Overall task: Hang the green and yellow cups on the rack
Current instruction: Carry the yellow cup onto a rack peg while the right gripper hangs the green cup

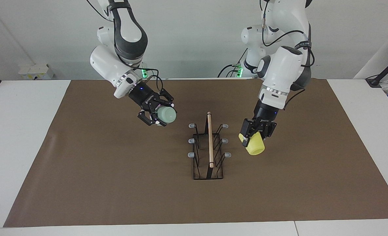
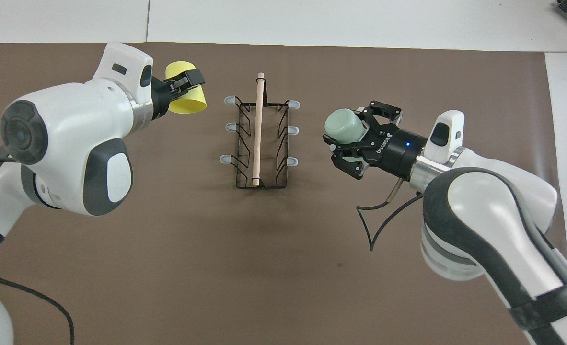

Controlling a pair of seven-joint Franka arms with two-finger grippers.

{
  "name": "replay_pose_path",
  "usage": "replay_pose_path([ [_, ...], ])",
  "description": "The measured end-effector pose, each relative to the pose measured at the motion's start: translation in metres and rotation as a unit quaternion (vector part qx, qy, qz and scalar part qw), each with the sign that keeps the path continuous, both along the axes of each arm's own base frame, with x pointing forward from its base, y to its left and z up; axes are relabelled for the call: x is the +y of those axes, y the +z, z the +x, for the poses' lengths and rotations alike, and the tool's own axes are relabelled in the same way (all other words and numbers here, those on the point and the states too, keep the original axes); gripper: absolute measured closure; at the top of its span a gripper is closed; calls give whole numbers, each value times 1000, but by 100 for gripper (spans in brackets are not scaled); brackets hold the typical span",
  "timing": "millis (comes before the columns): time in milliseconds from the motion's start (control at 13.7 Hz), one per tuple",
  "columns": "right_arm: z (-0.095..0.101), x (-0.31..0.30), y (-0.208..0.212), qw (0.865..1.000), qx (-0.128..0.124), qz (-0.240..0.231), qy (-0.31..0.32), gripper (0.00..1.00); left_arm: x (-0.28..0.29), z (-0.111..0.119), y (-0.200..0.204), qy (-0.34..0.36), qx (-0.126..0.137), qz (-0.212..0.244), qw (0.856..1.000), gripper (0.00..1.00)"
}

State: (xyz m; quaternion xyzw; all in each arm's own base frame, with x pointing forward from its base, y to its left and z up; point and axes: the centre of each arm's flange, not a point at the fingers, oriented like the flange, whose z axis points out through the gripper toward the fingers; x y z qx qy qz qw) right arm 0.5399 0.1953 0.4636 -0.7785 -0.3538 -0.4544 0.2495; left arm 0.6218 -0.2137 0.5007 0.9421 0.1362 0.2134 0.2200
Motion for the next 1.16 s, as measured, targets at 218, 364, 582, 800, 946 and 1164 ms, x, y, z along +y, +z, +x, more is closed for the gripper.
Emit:
replay_pose_path([
  [218,-42,57,-13,999,-7,29,-44,34,35,15,35,-53,28,-75,995,30],
  [364,-55,68,-21,998,-23,32,-46,34,55,21,35,-54,12,-107,993,30],
  [582,-54,64,-31,997,-43,50,-43,34,57,21,19,-39,-16,-127,991,30],
  [800,-46,56,-42,993,-71,79,-44,34,56,13,1,-59,-25,-147,987,30],
  [946,-44,59,-46,991,-79,102,-39,34,57,4,-5,-69,-31,-159,984,30],
  [1164,-44,64,-63,986,-96,132,-41,34,61,-16,-21,-77,-60,-187,978,30],
])
